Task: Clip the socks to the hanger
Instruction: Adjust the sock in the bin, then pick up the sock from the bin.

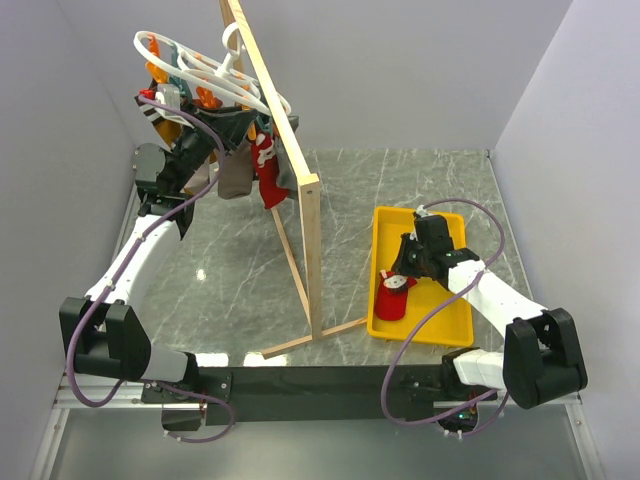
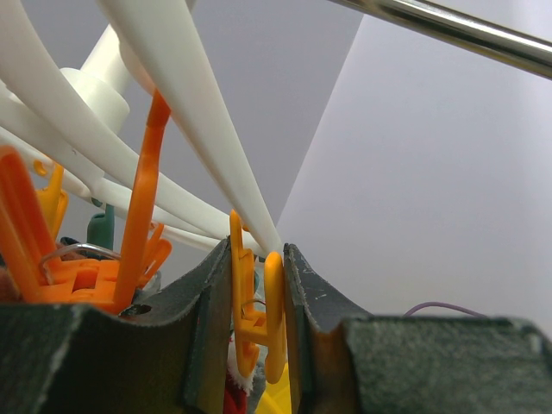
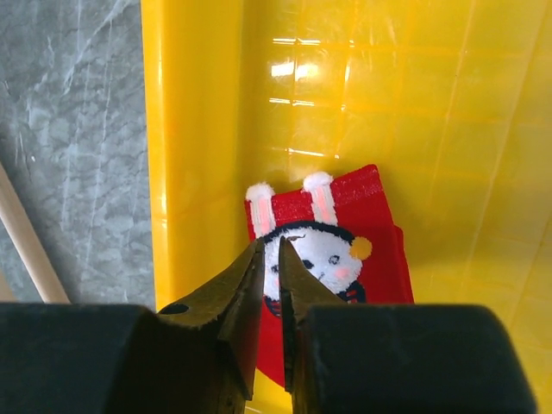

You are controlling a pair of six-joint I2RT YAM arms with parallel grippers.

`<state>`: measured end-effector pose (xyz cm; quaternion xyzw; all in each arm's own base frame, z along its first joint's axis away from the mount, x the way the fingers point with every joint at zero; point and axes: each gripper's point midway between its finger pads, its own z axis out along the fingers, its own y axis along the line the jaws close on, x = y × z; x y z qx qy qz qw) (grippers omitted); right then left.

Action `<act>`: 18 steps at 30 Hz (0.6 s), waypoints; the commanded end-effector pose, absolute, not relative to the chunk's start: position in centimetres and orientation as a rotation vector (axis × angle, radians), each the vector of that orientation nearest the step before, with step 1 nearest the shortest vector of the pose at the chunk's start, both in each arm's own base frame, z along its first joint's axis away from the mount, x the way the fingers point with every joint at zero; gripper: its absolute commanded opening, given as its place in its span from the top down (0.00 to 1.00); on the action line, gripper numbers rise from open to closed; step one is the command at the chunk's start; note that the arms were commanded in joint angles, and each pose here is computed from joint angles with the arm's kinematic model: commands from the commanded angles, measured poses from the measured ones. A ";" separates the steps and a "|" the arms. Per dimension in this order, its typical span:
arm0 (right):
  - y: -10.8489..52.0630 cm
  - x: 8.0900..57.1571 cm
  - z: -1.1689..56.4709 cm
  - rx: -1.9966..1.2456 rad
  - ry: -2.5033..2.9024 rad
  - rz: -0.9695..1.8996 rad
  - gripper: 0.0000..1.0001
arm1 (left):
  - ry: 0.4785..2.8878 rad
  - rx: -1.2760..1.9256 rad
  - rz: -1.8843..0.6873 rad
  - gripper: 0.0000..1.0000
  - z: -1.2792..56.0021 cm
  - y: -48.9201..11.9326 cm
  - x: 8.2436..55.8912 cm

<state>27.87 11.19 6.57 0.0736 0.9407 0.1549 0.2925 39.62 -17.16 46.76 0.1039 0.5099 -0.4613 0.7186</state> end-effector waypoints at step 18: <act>8.5 29.9 6.1 0.242 2.516 0.314 0.48 | 1.004 0.264 -0.979 0.84 50.2 -16.3 37.5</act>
